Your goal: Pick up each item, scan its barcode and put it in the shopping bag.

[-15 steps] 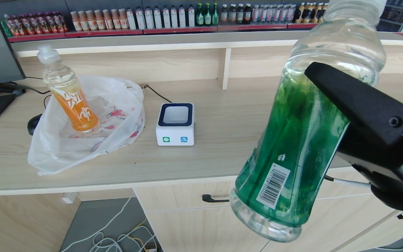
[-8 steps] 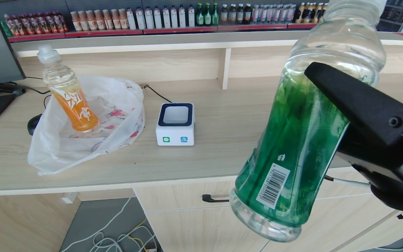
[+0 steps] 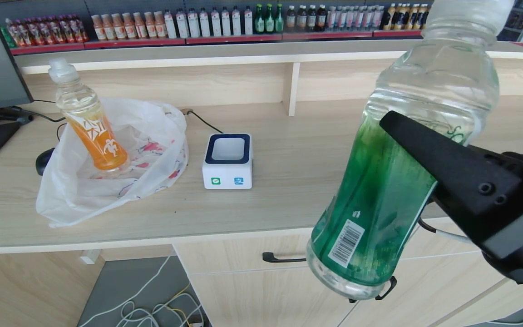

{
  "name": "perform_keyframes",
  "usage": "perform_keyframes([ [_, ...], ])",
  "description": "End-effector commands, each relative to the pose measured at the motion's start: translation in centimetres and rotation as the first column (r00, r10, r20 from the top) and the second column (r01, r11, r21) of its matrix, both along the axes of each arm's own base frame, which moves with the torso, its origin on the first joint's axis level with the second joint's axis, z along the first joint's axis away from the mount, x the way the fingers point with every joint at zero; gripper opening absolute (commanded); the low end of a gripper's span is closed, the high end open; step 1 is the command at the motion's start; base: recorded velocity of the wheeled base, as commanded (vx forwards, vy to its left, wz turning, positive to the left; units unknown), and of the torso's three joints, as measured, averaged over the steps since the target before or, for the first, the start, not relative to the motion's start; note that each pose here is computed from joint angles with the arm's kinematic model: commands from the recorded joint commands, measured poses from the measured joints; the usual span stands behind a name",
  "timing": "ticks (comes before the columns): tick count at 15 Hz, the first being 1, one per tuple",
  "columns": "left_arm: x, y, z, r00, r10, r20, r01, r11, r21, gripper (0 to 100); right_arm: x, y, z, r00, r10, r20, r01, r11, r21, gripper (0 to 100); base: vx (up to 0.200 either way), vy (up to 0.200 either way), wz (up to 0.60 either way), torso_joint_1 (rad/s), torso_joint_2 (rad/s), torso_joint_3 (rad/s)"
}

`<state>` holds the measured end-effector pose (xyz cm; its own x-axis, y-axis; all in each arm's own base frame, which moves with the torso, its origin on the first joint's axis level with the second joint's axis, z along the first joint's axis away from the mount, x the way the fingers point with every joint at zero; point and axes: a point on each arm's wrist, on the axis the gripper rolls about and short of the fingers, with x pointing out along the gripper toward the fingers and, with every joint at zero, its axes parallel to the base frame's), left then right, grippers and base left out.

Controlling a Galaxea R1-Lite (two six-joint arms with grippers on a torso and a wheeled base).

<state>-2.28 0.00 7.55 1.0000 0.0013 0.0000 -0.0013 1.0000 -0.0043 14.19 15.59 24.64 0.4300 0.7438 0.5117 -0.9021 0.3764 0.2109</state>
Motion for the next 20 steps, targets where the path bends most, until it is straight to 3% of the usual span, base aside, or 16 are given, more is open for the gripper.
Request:
perform_keyframes([
  [1,0.0,0.0,0.0,1.000,0.000,0.000,0.000,1.000,0.000,100,0.3,0.0,-0.5,0.998,-0.056,0.003,0.056,0.997,-0.054,0,0.000,0.000,0.00,0.000,0.00,0.000],
  [2,0.0,0.0,0.0,1.000,0.000,0.000,0.000,1.000,0.000,100,0.9,-0.1,-0.4,0.988,-0.155,0.018,0.156,0.984,-0.090,0,0.000,0.000,0.00,0.000,0.00,0.000],
  [5,0.0,0.0,0.0,1.000,0.000,0.000,0.000,1.000,0.000,100,1.5,0.1,0.9,0.963,-0.265,0.041,0.267,0.960,-0.079,0,0.000,0.000,0.00,0.000,0.00,0.000],
  [6,0.0,0.0,0.0,1.000,0.000,0.000,0.000,1.000,0.000,100,1.7,0.1,1.0,0.922,-0.384,0.047,0.386,0.917,-0.099,0,0.000,0.000,0.00,0.000,0.00,0.000],
  [8,0.0,0.0,0.0,1.000,0.000,0.000,0.000,1.000,0.000,100,1.5,0.0,0.9,0.868,-0.478,0.137,0.495,0.857,-0.146,0,0.000,0.000,0.00,0.000,0.00,0.000],
  [13,0.0,0.0,0.0,1.000,0.000,0.000,0.000,1.000,0.000,100,0.7,-1.2,0.9,0.833,-0.543,0.108,0.553,0.828,-0.096,0,0.000,0.000,0.00,0.000,0.00,0.000],
  [16,0.0,0.0,0.0,1.000,0.000,0.000,0.000,1.000,0.000,100,-0.3,-2.4,-0.3,0.828,-0.552,0.103,0.561,0.817,-0.130,0,0.000,0.000,0.00,0.000,0.00,0.000],
  [20,0.0,0.0,0.0,1.000,0.000,0.000,0.000,1.000,0.001,100,0.8,-2.5,0.2,0.793,-0.596,0.125,0.608,0.785,-0.119,0,0.000,0.000,0.00,0.000,0.00,0.000],
])
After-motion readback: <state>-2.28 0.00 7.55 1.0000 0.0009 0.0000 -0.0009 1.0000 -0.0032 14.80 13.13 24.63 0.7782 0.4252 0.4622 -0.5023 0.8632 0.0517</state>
